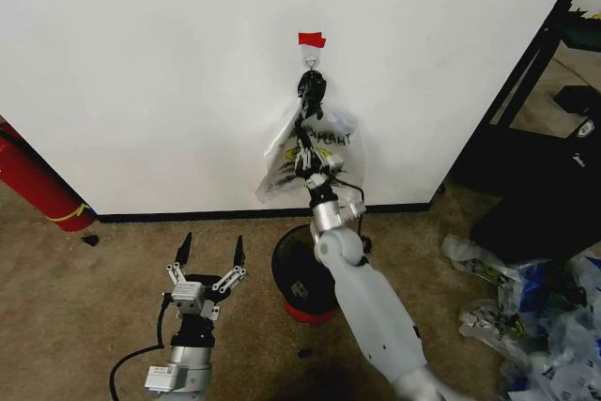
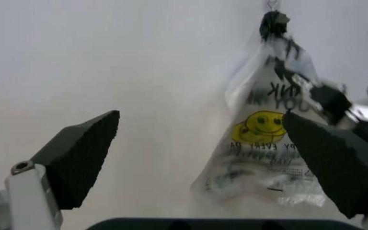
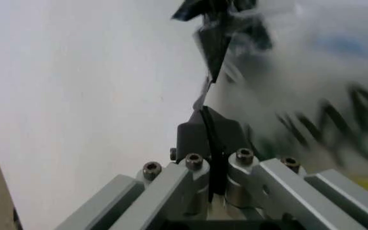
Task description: Pick up the garbage bag from the wall and place it over the trash bin.
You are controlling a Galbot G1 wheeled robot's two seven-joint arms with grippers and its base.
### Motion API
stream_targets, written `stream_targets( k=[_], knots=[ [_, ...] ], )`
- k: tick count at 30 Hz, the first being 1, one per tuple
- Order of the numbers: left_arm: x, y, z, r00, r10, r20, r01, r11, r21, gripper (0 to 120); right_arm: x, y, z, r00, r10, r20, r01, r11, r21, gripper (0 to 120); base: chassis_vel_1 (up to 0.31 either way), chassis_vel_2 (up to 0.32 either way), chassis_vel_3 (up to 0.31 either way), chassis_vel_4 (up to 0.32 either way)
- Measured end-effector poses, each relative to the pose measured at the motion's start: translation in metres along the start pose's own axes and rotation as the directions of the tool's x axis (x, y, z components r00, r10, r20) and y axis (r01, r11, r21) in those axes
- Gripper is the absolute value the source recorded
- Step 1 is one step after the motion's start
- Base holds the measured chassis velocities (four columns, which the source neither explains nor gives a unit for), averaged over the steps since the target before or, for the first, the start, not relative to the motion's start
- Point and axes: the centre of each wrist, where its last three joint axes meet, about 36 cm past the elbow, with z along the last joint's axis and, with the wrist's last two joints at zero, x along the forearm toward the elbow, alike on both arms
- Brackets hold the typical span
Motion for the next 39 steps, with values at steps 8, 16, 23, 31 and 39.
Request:
stream_targets(
  k=[8,16,23,31,39],
  knots=[
    [0.0,0.001,-0.002,1.0,0.001,0.006,-0.001,1.0,0.003,100,0.077,-0.016,-0.012,0.998,-0.016,-0.059,0.019,0.998,0.061,0,0.0,0.0,0.0,0.0],
    [-0.001,-0.006,-0.002,1.0,0.015,0.007,-0.015,1.0,0.014,100,0.147,-0.025,-0.024,0.994,-0.023,-0.107,0.035,0.993,0.109,0,0.0,0.0,0.0,0.0],
    [0.001,-0.009,0.001,1.0,0.021,0.005,-0.022,1.0,0.015,100,0.143,-0.023,-0.032,0.998,-0.014,-0.069,0.022,0.994,0.108,0,0.0,0.0,0.0,0.0],
    [0.004,-0.005,0.0,1.0,0.023,-0.001,-0.023,1.0,0.0,100,0.071,-0.004,-0.022,1.0,-0.016,0.011,0.016,1.0,0.02,27,0.0,0.0,0.0,0.0],
    [0.003,-0.002,0.003,1.0,0.016,-0.006,-0.016,1.0,-0.007,100,0.01,0.017,-0.002,0.999,0.04,0.03,-0.036,0.992,-0.122,54,0.0,0.0,0.0,0.0]
  ],
)
